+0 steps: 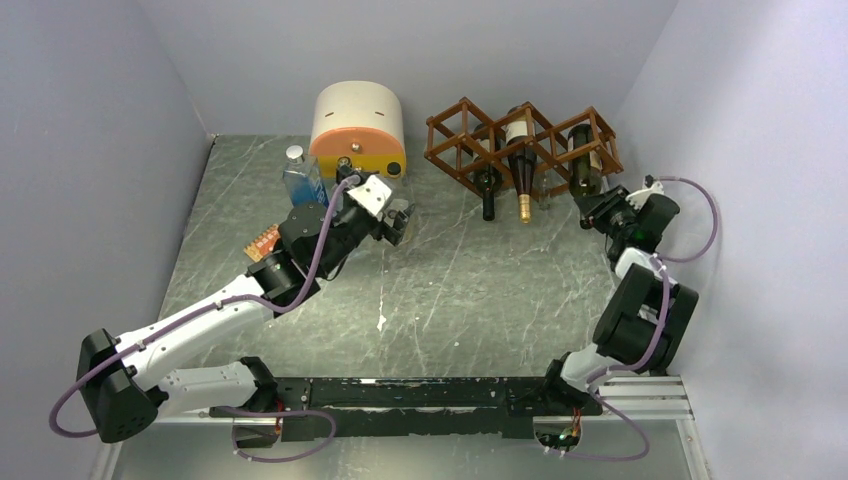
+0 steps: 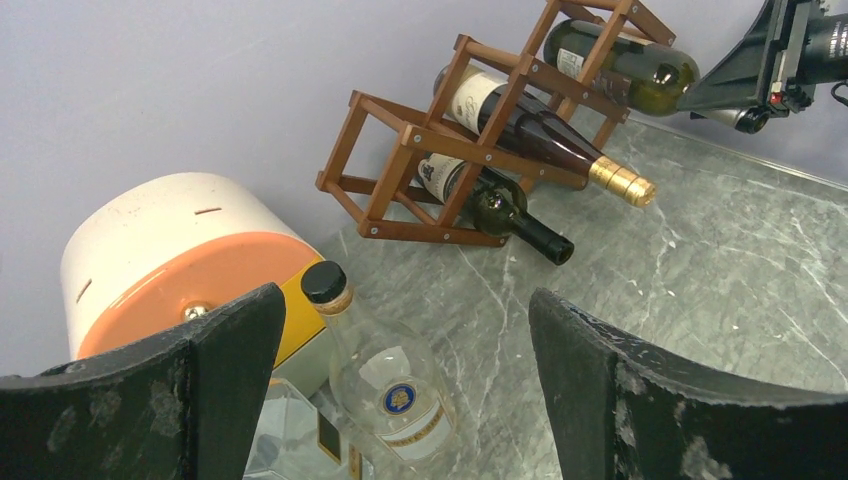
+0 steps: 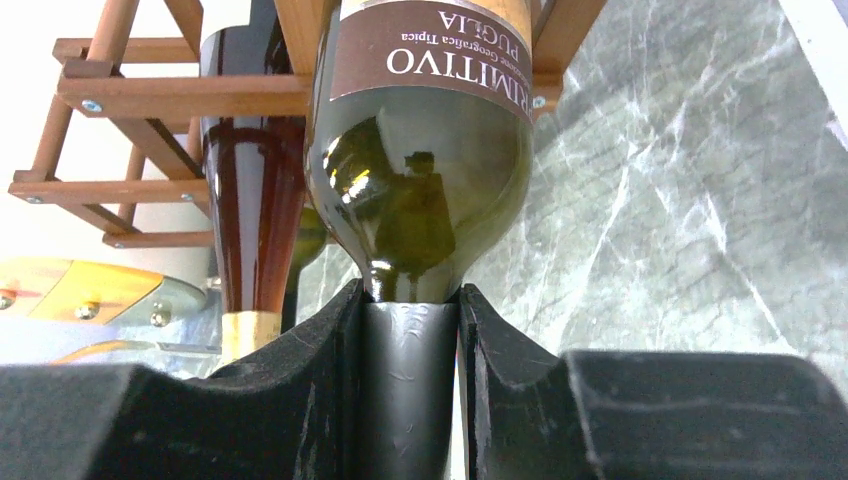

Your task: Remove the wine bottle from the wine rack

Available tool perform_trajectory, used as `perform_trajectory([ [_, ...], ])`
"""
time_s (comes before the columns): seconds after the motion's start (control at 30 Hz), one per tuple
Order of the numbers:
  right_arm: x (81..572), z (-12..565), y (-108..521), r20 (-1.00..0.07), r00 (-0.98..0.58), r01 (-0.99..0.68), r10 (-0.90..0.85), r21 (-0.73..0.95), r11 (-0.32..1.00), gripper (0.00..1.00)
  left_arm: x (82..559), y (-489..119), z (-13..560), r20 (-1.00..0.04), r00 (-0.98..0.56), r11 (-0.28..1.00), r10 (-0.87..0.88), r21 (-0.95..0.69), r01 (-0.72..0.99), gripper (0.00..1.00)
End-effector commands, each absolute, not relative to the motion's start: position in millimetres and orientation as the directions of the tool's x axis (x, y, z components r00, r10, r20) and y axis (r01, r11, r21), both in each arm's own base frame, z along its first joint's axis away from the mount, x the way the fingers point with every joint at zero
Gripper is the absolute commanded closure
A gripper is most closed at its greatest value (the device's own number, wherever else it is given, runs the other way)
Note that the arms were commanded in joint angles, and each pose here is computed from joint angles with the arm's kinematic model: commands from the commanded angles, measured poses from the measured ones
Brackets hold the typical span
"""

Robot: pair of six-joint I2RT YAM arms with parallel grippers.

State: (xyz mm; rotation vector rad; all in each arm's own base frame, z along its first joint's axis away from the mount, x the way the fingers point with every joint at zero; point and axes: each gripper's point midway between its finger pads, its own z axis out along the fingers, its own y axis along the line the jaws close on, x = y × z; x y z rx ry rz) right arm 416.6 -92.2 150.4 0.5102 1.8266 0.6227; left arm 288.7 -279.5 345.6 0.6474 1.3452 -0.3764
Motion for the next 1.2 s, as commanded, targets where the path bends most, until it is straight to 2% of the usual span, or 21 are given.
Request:
perform_trajectory([
  [0.0,403.7,194.0,-68.0,-0.769,-0.258,-0.115,0.586,0.626,0.771,1.0,285.5,-283.4,346.0,-0.968,0.221,0.763,0.119,0.231,0.604,0.05],
  [0.3,362.5,213.5,-52.6,-0.696,-0.255,-0.034,0.671,0.7,0.713,1.0,270.3,-293.0,348.7,-0.961,0.246,0.741,0.129,0.258,0.62,0.05],
  [0.53,327.9,223.6,-39.1,-0.713,-0.229,-0.008,0.663,0.682,0.731,1.0,260.9,-301.5,345.0,-0.959,0.251,0.727,0.132,0.266,0.633,0.05],
  [1.17,289.3,247.1,-20.7,-0.638,-0.237,0.074,0.732,0.74,0.669,1.0,264.2,-303.2,339.8,-0.96,0.239,0.731,0.144,0.266,0.628,0.06],
])
